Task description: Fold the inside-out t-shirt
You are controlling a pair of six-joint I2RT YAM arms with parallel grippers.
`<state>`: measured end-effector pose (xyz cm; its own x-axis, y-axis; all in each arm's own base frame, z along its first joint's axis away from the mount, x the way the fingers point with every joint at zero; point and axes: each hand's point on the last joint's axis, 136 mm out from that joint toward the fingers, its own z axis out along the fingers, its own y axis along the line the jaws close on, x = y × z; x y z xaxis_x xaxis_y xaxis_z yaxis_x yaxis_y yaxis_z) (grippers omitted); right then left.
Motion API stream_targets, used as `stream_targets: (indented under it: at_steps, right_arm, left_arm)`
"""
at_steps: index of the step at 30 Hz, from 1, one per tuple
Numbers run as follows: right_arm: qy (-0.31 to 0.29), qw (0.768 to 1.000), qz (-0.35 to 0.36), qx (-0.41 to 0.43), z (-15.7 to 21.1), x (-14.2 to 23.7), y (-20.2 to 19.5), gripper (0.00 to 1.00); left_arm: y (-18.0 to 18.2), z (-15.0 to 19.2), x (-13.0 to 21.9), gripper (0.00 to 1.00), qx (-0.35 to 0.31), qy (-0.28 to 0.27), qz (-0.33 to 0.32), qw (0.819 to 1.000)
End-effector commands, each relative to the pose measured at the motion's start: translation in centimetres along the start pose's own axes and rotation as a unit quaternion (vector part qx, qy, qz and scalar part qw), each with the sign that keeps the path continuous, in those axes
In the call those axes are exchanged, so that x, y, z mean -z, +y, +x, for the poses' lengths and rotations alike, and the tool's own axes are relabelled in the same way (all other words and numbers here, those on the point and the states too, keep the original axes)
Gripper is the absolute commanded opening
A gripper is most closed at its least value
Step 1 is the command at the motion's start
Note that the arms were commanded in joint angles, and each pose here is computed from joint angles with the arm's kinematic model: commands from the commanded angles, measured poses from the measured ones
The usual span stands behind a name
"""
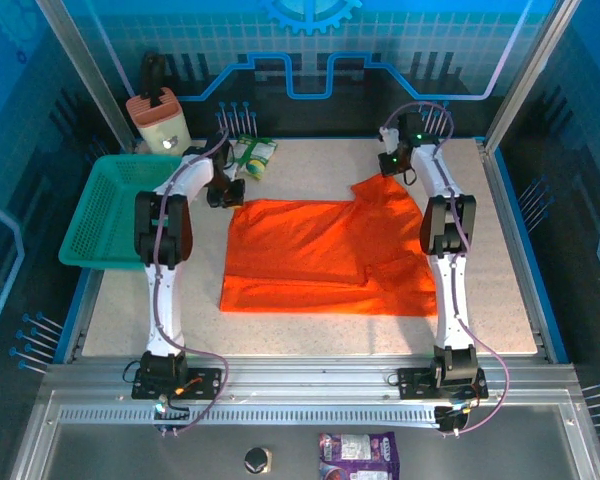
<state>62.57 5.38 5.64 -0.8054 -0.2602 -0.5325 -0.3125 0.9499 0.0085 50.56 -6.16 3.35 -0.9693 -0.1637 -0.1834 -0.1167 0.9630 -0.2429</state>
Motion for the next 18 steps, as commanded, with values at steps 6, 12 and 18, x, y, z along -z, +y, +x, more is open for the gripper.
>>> stream_targets:
  at_steps: [6,12,18]
  right_arm:
    - [-0.085,0.996,-0.006,-0.017,-5.0,9.3,0.3,0.00]
    - [-0.054,0.998,-0.015,-0.037,-2.7,10.6,1.1,0.00]
    - [-0.048,0.996,-0.009,-0.079,0.0,13.7,1.6,0.00]
  left_arm:
    - [-1.3,-3.2,6.1,0.00,0.022,-0.088,0.040,0.995]
    - [-1.2,-2.9,6.7,0.00,0.032,-0.097,0.050,0.993]
    - [-0.5,-2.1,7.2,0.00,0.052,-0.111,0.060,0.991]
